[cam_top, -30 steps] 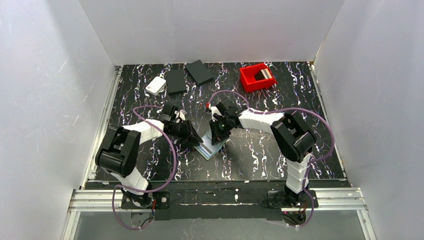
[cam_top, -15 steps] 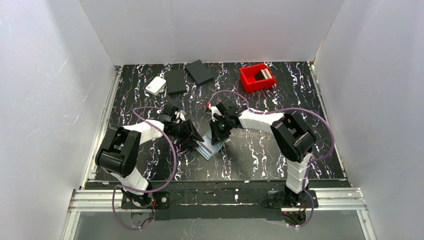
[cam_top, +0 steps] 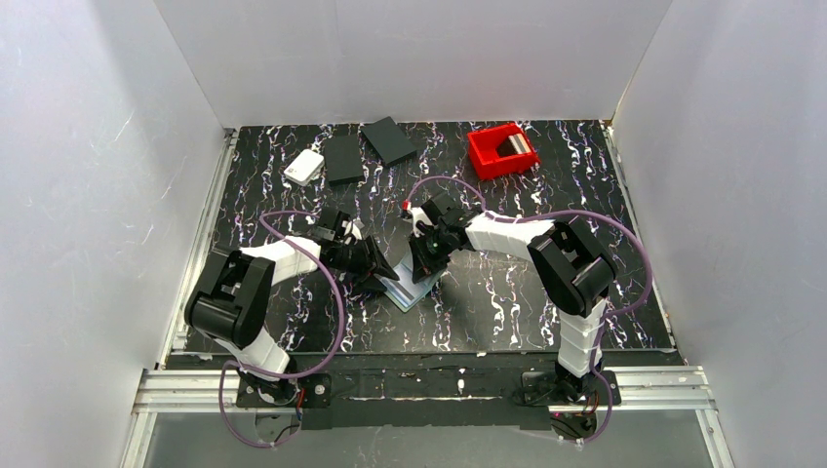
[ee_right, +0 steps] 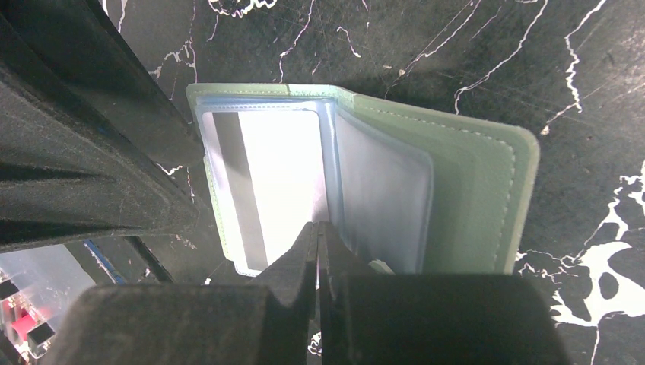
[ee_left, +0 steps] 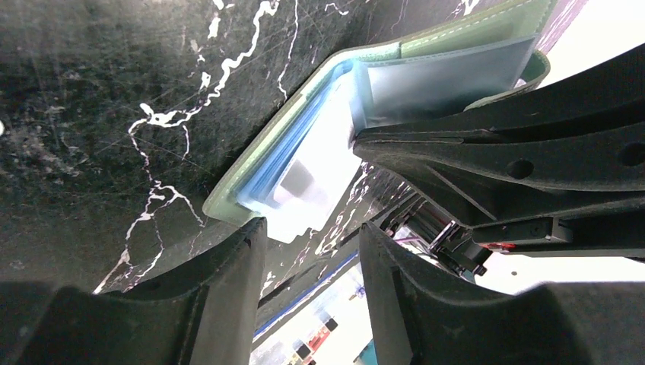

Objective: Put the credit cards into the card holder
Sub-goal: Turn over the card slot in the card holder.

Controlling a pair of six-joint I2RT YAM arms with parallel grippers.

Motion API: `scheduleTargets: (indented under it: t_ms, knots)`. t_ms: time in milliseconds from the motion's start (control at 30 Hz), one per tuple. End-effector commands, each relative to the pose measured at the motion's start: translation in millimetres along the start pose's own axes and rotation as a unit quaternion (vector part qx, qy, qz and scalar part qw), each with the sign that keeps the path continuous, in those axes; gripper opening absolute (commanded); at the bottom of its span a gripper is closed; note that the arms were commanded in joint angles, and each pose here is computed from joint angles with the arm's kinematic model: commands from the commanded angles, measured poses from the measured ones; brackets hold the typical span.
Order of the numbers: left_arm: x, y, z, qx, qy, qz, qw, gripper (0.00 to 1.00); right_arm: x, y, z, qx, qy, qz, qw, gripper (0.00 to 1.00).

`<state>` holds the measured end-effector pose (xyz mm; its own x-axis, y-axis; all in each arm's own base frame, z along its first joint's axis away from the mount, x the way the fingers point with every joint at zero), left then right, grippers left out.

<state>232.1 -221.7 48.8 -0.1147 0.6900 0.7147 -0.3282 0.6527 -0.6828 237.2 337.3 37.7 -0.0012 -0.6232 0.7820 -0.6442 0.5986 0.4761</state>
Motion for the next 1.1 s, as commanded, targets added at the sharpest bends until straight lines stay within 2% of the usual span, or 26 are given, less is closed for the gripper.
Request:
scheduleTargets:
  t_ms: [0,133,367,900,967,1067]
  knots:
    - [7,-2,6,-0.01,-0.004,0.003,1.0,0.47,-10,-10,17,-0.005,0.024,0.014,1.0,0.05]
    - [5,-3,4,-0.011,-0.003,0.006,1.0,0.46,-10,-10,18,-0.006,0.025,0.013,1.0,0.05]
    - [3,-10,0,-0.015,-0.003,0.013,1.0,0.35,-11,-9,18,-0.007,0.026,0.01,1.0,0.04]
    - [-2,-21,-5,-0.026,0.003,0.022,0.999,0.33,-11,-8,18,-0.008,0.026,0.006,1.0,0.04]
    - [0,-28,-7,-0.03,0.005,0.029,0.999,0.31,-9,-4,13,-0.011,0.019,0.001,1.0,0.04]
    - [1,-46,-9,-0.042,0.008,0.047,0.998,0.31,12,10,-11,-0.035,-0.02,-0.016,0.999,0.11]
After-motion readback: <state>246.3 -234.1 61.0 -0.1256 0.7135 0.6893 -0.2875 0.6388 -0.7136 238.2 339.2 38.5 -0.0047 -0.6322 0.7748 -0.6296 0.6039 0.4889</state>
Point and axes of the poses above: each gripper's point midway between its finger pads, its own x axis back along the fingers, its own y axis along the line the jaws close on, z = x × y, the point moved 1 cm from there along x, back along the fingers, and after that the axes turned 3 degrees about x, right-handed, at the moved point
